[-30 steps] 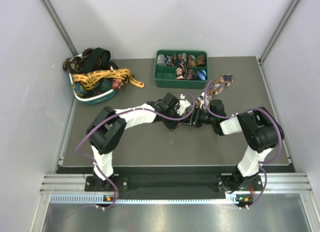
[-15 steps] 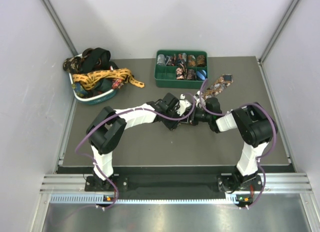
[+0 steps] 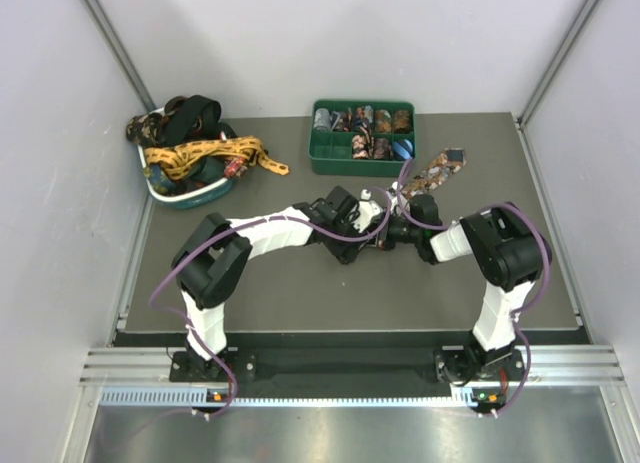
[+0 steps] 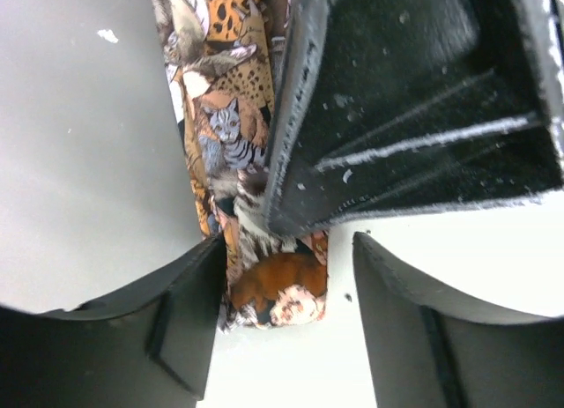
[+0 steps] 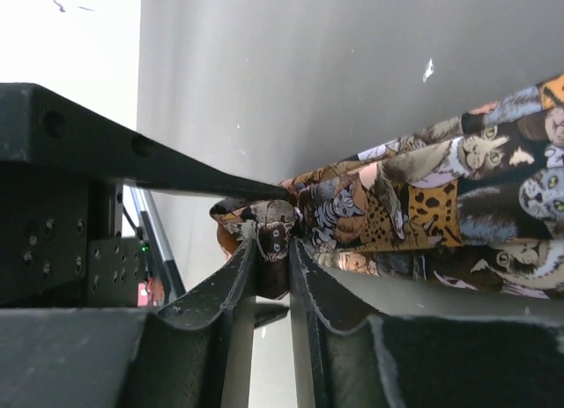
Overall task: Roll the ties
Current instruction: Roll the tie
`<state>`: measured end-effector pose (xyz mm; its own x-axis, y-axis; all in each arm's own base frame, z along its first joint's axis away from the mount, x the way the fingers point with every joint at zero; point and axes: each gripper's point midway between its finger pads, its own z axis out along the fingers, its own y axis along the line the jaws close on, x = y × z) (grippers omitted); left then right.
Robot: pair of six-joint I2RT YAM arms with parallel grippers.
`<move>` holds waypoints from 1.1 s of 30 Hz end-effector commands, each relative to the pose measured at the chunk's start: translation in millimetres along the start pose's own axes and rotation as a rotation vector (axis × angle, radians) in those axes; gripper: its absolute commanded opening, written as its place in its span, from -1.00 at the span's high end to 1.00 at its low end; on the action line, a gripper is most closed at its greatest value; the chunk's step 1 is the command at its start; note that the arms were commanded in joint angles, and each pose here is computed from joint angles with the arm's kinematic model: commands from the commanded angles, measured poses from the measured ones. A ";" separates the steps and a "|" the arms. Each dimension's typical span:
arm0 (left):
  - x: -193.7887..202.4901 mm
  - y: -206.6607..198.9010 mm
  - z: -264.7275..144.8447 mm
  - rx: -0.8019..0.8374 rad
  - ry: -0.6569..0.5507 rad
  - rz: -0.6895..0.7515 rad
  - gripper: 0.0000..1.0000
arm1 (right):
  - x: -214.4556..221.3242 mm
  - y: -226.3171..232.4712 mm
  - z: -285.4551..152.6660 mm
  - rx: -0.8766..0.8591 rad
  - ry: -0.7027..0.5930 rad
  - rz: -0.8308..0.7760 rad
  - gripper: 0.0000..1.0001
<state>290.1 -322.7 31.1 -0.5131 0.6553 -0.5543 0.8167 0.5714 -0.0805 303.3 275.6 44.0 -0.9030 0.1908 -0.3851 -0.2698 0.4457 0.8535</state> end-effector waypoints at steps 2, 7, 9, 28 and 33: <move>-22.0 1.3 -27.8 -0.032 -0.077 0.021 -0.49 | -12.4 12.9 7.0 -0.045 -0.022 -0.087 0.62; -41.0 2.6 -58.4 -0.059 -0.181 0.029 -0.98 | -13.2 13.2 6.5 -0.046 -0.022 -0.093 0.63; -45.1 1.2 -69.3 -0.069 -0.238 0.029 -0.98 | -12.0 12.3 6.7 -0.041 -0.020 -0.089 0.63; -54.9 36.2 -98.8 -0.302 -0.467 0.057 -0.98 | -19.9 25.5 10.4 -0.039 -0.042 -0.141 0.63; -42.2 12.1 -84.0 -0.159 -0.448 0.155 -0.98 | -21.1 27.1 13.3 -0.047 -0.029 -0.144 0.64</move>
<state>310.6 -287.8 117.8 -0.2560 0.4760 -0.8414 0.7291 0.6665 0.1553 310.7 284.3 48.7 -0.8882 0.1709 -0.4265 -0.3106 0.4606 0.8315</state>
